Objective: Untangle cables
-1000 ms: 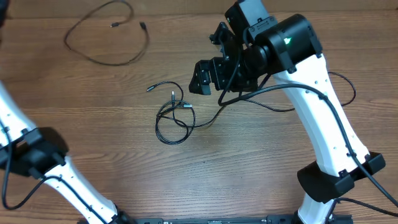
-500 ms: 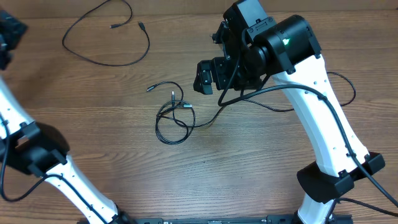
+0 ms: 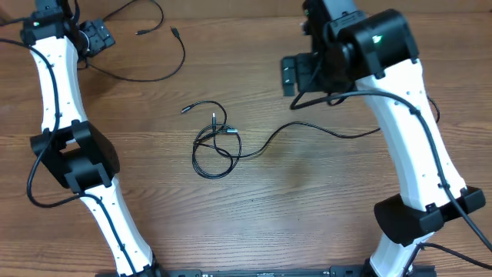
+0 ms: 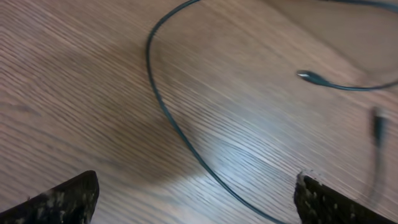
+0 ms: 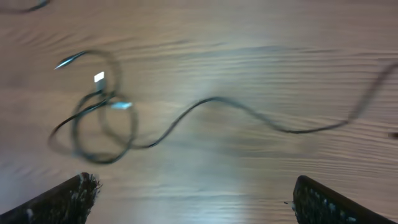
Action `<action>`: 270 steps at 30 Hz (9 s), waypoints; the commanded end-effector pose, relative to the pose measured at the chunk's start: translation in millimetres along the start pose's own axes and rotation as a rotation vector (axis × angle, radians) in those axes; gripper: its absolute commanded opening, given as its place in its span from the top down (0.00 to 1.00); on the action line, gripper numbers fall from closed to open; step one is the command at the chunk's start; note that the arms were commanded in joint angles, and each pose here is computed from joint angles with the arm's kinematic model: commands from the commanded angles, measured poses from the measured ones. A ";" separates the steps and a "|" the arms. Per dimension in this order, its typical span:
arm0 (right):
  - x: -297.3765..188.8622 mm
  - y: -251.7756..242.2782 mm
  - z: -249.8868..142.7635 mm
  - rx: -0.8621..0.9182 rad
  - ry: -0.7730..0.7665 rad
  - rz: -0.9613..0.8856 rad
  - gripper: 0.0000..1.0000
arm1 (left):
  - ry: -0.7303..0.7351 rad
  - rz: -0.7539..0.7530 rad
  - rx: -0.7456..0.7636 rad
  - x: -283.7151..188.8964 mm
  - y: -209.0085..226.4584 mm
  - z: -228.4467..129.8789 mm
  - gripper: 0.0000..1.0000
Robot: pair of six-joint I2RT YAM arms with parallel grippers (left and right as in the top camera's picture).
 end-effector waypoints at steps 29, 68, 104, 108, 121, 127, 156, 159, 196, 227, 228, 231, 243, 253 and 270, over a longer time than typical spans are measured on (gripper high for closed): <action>-10.5 -53.7 0.2 0.089 -0.029 -0.122 0.00 | 0.047 0.069 0.045 134.4 47.2 -26.3 0.44; -10.5 -53.7 0.1 0.089 -0.029 -0.122 0.00 | -0.206 -0.049 -0.168 48.7 85.4 97.7 0.43; -10.5 -53.7 0.1 0.089 -0.029 -0.122 0.00 | 0.199 -0.094 0.682 82.7 -30.4 -86.4 0.22; -10.5 -53.7 0.1 0.089 -0.029 -0.122 0.00 | 0.172 -0.080 0.729 97.3 -27.0 -85.2 0.27; -10.6 -53.7 0.2 0.089 -0.029 -0.122 0.00 | 0.216 -0.105 0.799 133.9 -9.1 -100.8 0.37; -10.6 -53.7 0.3 0.089 -0.030 -0.122 0.00 | 0.120 0.100 0.629 147.0 33.9 -63.0 0.96; -10.5 -53.7 0.1 0.089 -0.029 -0.122 0.00 | 0.216 -0.208 0.054 58.8 -12.0 -32.3 0.08; -10.6 -53.7 0.2 0.089 -0.029 -0.122 0.00 | 0.376 -0.553 0.125 10.2 -63.7 -57.8 0.02; -10.6 -53.7 0.3 0.089 -0.030 -0.122 0.00 | 0.288 -0.410 0.318 -379.3 -33.7 -204.7 0.00; -10.6 -53.7 0.2 0.089 -0.029 -0.122 0.00 | 0.534 0.086 -0.054 -182.2 15.7 -358.3 0.15; -10.6 -53.7 0.3 0.089 -0.030 -0.122 0.00 | 0.551 0.057 -0.084 -177.2 9.5 -365.0 0.15; -10.5 -53.7 0.2 0.089 -0.029 -0.122 0.00 | 0.593 -0.014 -0.126 -167.5 -5.0 -384.2 0.16; -10.5 -53.7 0.1 0.089 -0.029 -0.122 0.00 | 0.432 -0.073 -0.128 -139.9 -17.9 -417.9 0.32; -10.6 -53.7 0.2 0.089 -0.029 -0.122 0.00 | 0.187 -0.109 -0.138 -122.4 -25.4 -386.6 0.47; -10.5 -53.7 0.1 0.089 -0.029 -0.122 0.00 | 0.186 -0.389 0.045 -172.2 -91.4 -363.3 0.96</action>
Point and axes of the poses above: each gripper's point midway between its finger pads, its own x axis out along the fingers, its own y axis along the line the jaws close on, z = x × y, the point moved 1 cm from there along -x, back along the fingers, and after that the axes turned 14 degrees about -x, right-handed, at the moved point
